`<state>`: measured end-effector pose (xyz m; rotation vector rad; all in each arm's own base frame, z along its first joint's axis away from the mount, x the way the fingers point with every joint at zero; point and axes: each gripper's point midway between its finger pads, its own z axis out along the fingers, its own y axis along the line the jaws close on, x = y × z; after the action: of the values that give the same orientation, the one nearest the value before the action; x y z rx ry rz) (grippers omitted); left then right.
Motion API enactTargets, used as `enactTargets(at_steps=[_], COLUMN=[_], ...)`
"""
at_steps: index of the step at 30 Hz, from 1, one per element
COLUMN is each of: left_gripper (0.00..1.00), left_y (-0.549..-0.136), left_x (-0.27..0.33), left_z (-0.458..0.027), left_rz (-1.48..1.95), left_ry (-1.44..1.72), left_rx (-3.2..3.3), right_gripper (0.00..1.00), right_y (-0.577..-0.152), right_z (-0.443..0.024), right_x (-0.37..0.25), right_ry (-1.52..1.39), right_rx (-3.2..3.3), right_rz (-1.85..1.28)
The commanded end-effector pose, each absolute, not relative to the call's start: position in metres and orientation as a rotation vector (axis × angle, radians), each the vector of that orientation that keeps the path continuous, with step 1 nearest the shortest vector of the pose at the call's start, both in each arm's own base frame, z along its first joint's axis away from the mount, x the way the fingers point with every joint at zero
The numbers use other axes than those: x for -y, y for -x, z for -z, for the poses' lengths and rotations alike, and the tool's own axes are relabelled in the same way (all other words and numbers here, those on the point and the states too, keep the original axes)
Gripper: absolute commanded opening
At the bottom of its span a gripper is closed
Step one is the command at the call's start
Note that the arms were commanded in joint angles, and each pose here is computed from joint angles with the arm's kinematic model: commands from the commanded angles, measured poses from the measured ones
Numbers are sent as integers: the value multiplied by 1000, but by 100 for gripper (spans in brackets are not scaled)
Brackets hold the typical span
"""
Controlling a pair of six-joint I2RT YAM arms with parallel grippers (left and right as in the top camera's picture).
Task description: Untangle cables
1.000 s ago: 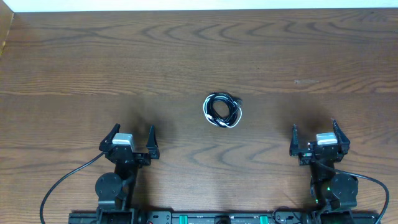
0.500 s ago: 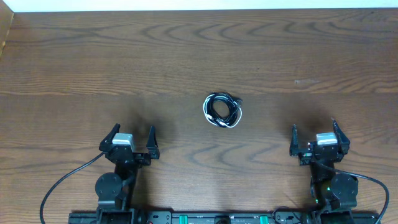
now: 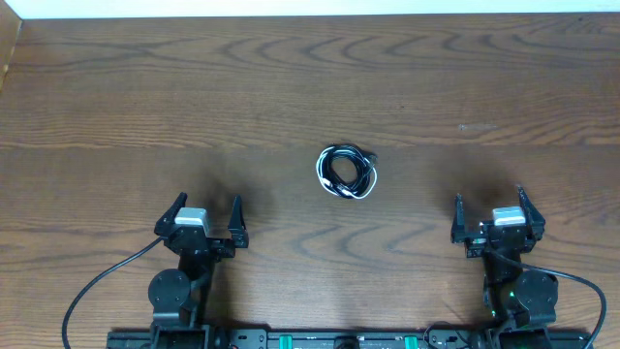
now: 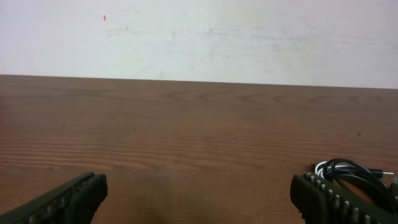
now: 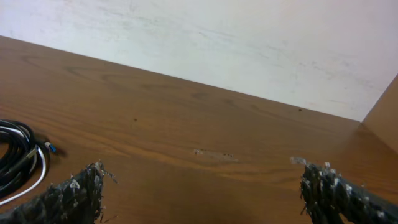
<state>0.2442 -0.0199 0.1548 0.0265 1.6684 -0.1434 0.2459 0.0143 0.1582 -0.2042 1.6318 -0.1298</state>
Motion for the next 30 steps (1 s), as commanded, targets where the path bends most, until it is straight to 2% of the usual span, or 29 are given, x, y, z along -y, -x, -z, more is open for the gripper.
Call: enactTargets(at_steps=[1, 19, 23, 26, 30], left_gripper=[100, 100, 100, 100, 100], left_y=[-243, -243, -240, -235, -232], left_x=[22, 22, 40, 59, 67], left_z=[-139, -139, -142, -145, -145], left_rz=[152, 155, 359, 600, 728], left_ry=[-38, -38, 17, 89, 155], left_rx=[-1717, -1717, -1717, -1724, -1735], right_gripper=[99, 99, 99, 99, 99], right_y=[-246, -246, -246, -240, -213], right_z=[-158, -158, -166, -183, -189], right_x=[-11, -11, -12, -53, -108], right_ry=[200, 200, 198, 246, 417], right_rx=[-1631, -1631, -1596, -1522, -1484], right_rz=[154, 154, 146, -178, -565])
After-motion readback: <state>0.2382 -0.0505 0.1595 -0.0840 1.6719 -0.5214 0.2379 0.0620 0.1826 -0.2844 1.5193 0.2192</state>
